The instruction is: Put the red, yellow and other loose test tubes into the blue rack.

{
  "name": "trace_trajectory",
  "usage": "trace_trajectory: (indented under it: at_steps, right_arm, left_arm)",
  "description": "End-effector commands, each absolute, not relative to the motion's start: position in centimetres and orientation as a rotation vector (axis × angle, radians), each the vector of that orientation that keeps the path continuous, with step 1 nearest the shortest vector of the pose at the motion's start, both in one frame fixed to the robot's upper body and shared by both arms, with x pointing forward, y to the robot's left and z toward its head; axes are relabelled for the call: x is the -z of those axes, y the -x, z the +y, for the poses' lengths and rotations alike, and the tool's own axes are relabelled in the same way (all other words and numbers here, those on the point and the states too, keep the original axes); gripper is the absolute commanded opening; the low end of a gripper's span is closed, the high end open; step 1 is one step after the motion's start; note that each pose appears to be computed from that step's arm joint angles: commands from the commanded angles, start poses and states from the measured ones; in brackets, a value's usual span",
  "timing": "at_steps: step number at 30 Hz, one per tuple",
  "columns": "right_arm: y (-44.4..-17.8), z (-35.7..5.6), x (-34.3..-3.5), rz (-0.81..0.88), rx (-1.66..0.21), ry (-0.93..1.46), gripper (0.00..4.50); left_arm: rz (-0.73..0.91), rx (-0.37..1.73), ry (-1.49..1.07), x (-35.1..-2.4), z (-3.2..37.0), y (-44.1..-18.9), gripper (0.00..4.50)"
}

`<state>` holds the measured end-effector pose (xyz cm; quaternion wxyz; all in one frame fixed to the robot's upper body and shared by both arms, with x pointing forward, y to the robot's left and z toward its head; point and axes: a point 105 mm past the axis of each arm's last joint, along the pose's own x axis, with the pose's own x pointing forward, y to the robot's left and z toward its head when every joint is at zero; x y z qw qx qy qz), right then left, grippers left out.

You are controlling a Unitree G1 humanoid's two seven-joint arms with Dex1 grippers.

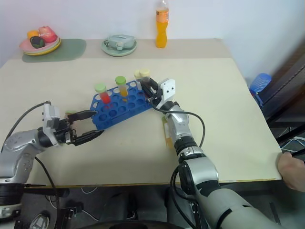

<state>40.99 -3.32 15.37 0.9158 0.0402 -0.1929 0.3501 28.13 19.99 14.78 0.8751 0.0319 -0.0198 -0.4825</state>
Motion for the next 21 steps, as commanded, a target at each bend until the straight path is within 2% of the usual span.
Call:
trace_trajectory:
  at_steps: [1,8,21]
  right_arm:
    - [-40.86,-3.75,-12.41,-0.306,-0.678,-0.082,0.98]
    - [-41.28,-4.08,-12.34,-0.305,-0.620,-0.050,0.98]
    - [-40.82,-3.54,-13.11,-0.347,-0.673,-0.115,0.98]
  left_arm:
    - [-0.119,0.965,-0.055,-16.27,20.07,-28.46,4.50]
    - [-0.131,0.952,-0.052,-16.38,20.04,-28.91,4.50]
    - [-0.130,0.945,-0.050,-16.08,20.06,-28.62,4.50]
